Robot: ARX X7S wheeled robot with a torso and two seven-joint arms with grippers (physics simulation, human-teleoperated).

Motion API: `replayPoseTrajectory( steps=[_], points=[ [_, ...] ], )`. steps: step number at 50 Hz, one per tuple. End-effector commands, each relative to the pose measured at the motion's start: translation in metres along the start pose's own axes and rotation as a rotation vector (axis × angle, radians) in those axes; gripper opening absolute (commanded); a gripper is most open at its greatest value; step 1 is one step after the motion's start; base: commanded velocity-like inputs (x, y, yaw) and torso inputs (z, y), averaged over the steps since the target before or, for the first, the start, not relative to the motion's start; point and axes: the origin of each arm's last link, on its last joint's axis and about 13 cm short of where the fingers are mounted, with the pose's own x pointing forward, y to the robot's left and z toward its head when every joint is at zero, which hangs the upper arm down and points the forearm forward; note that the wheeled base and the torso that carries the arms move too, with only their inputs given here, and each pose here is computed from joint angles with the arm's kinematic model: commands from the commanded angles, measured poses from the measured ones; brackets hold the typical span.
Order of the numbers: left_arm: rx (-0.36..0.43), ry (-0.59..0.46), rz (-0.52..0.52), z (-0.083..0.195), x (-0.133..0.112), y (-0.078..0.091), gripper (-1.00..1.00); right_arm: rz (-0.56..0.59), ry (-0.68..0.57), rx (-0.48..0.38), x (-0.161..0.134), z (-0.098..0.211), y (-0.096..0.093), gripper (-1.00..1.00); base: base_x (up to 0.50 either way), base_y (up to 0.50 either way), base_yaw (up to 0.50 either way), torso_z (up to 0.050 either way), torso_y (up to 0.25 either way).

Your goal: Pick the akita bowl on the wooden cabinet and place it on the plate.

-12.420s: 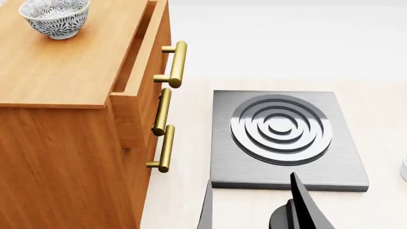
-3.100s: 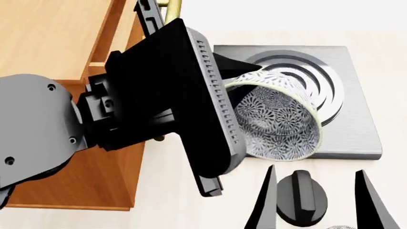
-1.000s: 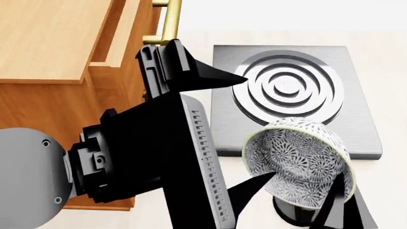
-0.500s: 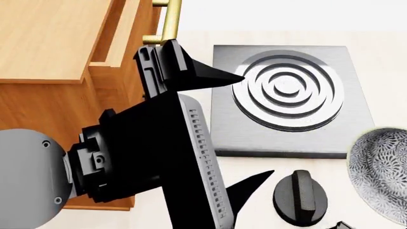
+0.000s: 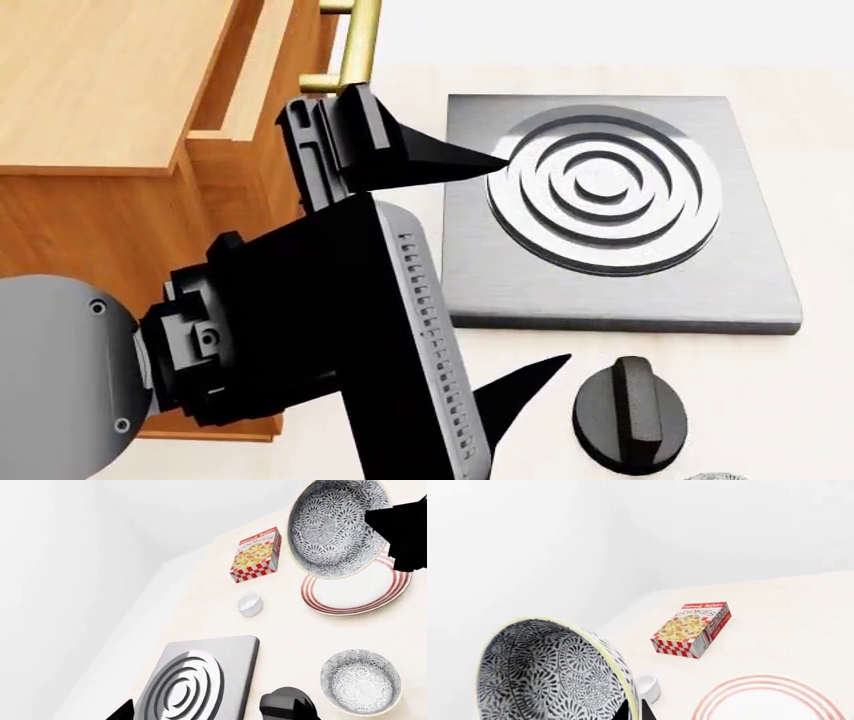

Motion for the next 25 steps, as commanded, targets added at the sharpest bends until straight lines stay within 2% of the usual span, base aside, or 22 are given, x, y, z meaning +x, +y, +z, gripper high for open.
replayPoseTrajectory(
  steps=[1, 11, 17, 22, 25],
  points=[
    [0.0, -0.001, 0.0, 0.0, 0.0, 0.0, 1.0, -0.042, 0.03, 0.119, 0.001, 0.005, -0.007, -1.0, 0.0, 0.0, 0.0, 0.0, 0.0],
    [-0.004, 0.002, -0.002, -0.003, 0.0, -0.002, 1.0, -0.125, 0.122, 0.328, 0.005, 0.005, -0.022, -1.0, 0.0, 0.0, 0.0, 0.0, 0.001],
    [-0.005, 0.001, -0.003, -0.003, -0.001, -0.002, 1.0, -0.156, 0.14, 0.397, 0.004, 0.004, -0.027, -1.0, 0.0, 0.0, 0.0, 0.0, 0.0],
    [-0.008, 0.002, -0.002, -0.005, 0.0, -0.003, 1.0, -0.193, 0.16, 0.497, 0.004, 0.004, -0.032, -1.0, 0.0, 0.0, 0.0, 0.0, 0.0],
    [-0.009, -0.001, -0.003, -0.005, 0.001, -0.003, 1.0, -0.174, 0.189, 0.512, 0.006, 0.002, -0.031, -1.0, 0.0, 0.0, 0.0, 0.0, 0.0]
  ],
)
